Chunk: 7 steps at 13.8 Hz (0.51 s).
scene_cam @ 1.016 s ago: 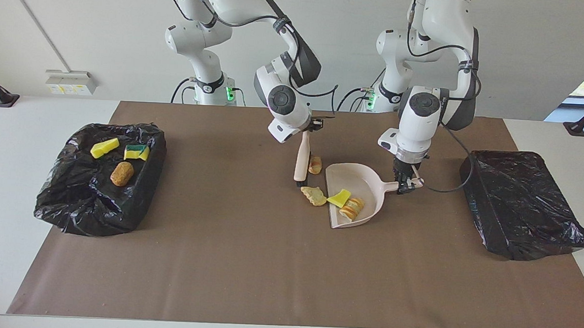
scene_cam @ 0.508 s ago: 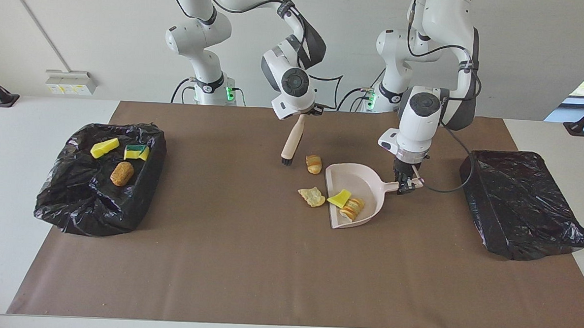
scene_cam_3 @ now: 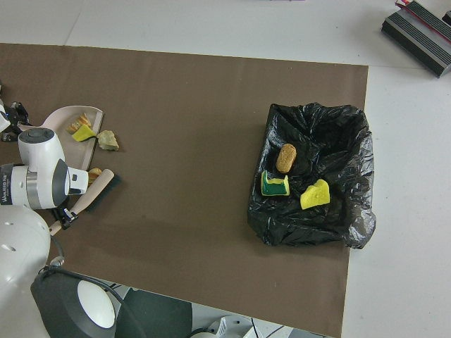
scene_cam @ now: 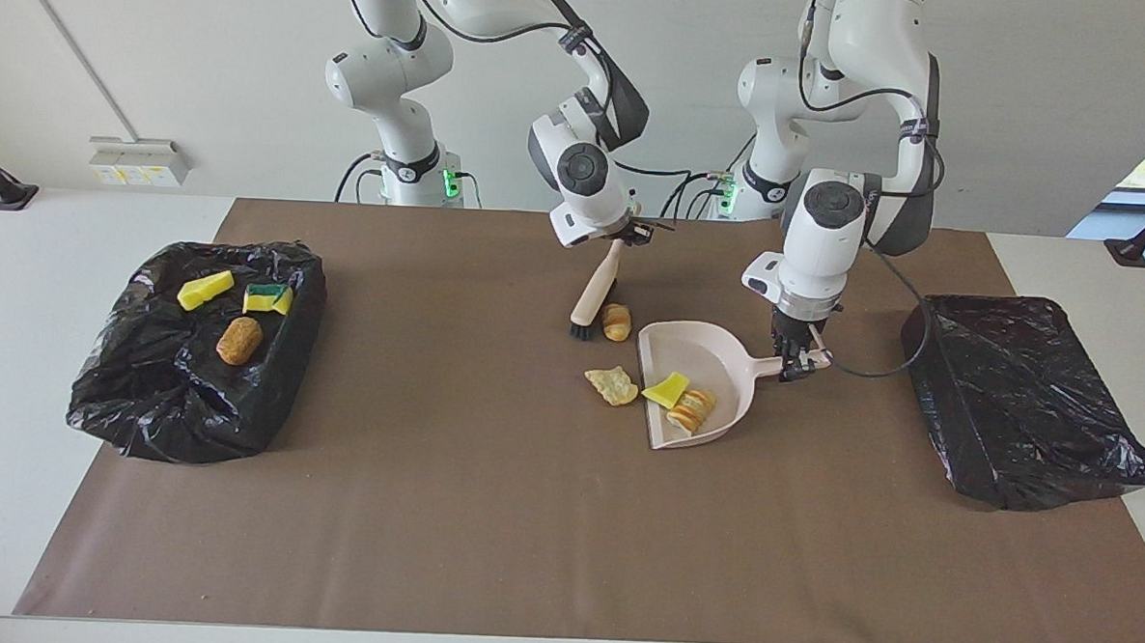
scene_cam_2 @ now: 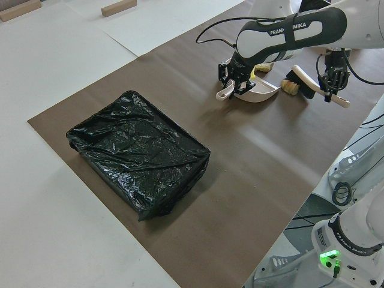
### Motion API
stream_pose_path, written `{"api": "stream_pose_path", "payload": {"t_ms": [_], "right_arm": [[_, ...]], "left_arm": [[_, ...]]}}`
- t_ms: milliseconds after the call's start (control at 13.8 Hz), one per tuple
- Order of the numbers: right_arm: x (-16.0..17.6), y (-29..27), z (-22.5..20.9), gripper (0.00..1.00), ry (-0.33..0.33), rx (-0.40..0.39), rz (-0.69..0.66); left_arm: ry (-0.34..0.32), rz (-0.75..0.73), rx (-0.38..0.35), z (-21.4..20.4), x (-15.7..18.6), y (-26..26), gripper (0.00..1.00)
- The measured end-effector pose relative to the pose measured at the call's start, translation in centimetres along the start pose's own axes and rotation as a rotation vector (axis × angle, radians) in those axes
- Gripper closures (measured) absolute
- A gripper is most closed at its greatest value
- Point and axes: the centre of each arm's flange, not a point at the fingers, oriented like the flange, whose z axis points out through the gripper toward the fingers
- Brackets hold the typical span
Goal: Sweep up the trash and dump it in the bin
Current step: 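Brush the crust pieces toward the pink dustpan with the right gripper, then sweep the last crusts into the dustpan with the right gripper's brush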
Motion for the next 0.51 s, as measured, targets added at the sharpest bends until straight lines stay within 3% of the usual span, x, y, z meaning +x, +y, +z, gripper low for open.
{"api": "stream_pose_path", "payload": {"t_ms": [218, 508], "right_arm": [[1.7, -1.4, -1.4, 0.74, 0.035, 0.057, -0.110], [3.8, -2.6, -4.1, 0.74, 0.035, 0.088, -0.241]], "left_arm": [[0.000, -0.003, 0.001, 0.0, -0.1, 0.0, 0.68], [0.001, -0.007, 0.003, 0.0, -0.2, -0.1, 0.68]]}}
